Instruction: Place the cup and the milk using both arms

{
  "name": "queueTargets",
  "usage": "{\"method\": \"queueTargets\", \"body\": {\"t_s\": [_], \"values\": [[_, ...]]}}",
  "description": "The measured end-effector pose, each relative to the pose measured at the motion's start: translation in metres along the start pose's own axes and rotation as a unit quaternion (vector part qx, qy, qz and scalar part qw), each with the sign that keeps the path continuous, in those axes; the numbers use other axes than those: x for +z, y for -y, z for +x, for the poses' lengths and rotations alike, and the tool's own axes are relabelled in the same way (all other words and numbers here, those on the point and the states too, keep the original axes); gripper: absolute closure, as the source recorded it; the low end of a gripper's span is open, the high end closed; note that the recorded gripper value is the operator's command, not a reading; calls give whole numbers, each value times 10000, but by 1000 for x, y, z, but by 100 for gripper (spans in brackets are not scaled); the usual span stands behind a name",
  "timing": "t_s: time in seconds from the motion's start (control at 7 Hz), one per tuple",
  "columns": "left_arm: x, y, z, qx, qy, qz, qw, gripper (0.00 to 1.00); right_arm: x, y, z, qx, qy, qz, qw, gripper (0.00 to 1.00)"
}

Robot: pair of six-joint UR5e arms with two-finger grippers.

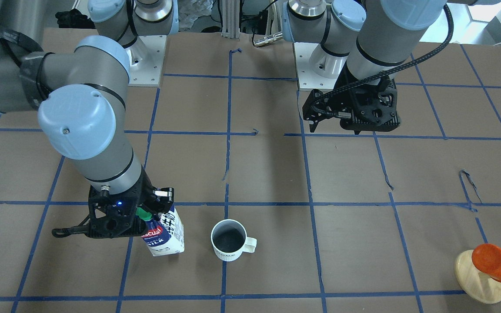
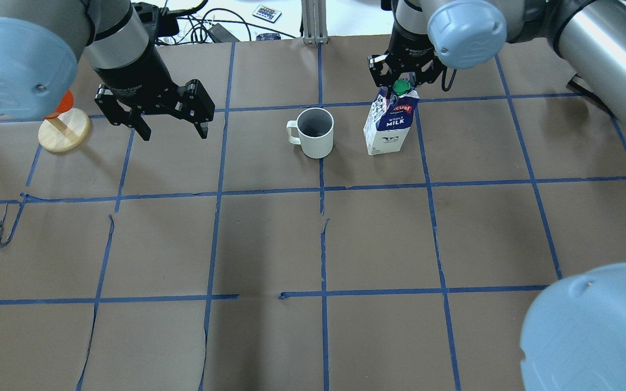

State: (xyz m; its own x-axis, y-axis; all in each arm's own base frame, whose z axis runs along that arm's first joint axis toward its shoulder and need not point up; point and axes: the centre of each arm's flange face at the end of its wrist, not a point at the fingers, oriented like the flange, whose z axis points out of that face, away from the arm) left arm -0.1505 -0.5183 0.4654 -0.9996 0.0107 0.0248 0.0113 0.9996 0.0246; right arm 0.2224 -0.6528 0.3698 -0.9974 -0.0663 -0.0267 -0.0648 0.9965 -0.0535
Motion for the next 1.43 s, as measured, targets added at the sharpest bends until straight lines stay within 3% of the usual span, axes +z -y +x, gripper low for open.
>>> {"method": "queueTargets", "body": {"t_s": [0.14,0.71,1.43], "values": [[0,1,-3,-14,-16,26,10000,0,9,6,-15,14,-3,-26,10000,57],[0,-3,-5,-113,-35,40,9999,0,25,6,-41,211,-6,-102,9997,57],[0,-4,-6,-133,-22,50,9999,0,28,10,-48,516,24,39,9987,56]]}}
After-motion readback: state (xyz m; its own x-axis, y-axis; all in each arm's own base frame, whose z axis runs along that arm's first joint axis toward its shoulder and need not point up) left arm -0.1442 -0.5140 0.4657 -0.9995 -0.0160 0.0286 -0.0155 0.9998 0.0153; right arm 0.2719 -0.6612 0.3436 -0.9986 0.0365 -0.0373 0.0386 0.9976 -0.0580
